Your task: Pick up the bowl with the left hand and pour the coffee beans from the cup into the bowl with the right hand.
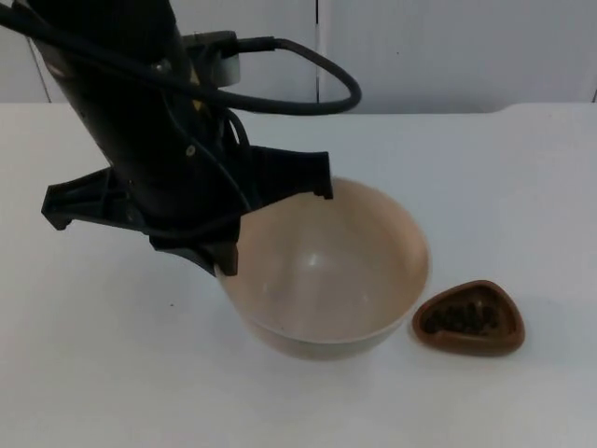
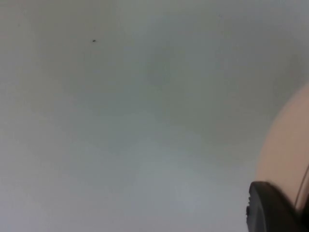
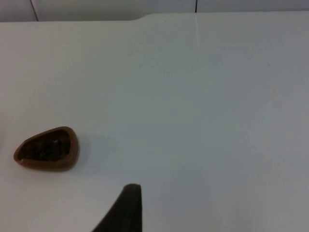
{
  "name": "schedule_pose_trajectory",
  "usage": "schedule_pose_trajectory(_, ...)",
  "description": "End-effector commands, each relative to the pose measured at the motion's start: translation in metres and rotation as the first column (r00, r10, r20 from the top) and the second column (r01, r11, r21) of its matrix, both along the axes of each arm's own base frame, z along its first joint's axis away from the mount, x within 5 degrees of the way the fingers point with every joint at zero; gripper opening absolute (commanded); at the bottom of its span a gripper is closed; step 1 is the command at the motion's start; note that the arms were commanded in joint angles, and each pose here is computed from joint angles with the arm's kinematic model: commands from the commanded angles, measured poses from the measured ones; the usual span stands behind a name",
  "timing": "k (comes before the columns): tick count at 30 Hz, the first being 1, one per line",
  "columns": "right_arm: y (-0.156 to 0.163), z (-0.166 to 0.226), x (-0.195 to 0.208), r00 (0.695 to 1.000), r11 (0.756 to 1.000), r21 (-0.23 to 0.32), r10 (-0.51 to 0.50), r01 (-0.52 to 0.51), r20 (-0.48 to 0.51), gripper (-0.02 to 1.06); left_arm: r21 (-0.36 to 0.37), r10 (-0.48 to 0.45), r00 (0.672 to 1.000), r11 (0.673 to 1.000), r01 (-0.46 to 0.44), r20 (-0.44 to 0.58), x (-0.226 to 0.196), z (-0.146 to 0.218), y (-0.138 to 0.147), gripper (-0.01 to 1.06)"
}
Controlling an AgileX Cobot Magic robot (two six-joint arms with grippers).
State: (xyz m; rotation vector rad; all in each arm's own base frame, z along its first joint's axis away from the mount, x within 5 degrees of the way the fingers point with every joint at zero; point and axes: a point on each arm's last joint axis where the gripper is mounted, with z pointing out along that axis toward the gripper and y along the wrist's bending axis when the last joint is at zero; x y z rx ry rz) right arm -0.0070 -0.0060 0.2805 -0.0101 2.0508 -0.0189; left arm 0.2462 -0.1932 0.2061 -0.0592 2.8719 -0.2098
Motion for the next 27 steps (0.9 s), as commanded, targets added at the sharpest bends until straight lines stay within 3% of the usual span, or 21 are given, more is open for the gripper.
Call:
schedule_pose_trajectory(1,0.002,0.0,0.0,1.0,1.0,0.018,0.003,-0.004,0.011,1.05,0.004,-0.001,1.0,1.0,0.001,0.006,-0.002,0.001,0.0,0.0)
schedule_pose_trajectory(7,0.004,0.008,-0.002,0.999,0.998,0.067,0.01,-0.013,0.04,1.05,0.004,-0.001,1.0,1.0,0.001,0.006,-0.002,0.001,0.0,0.0)
schedule_pose_trajectory(27,0.009,0.071,0.098,0.977,0.998,0.059,0.009,0.004,-0.211,1.05,0.006,0.002,1.0,1.0,-0.002,0.003,-0.002,0.001,0.001,0.0)
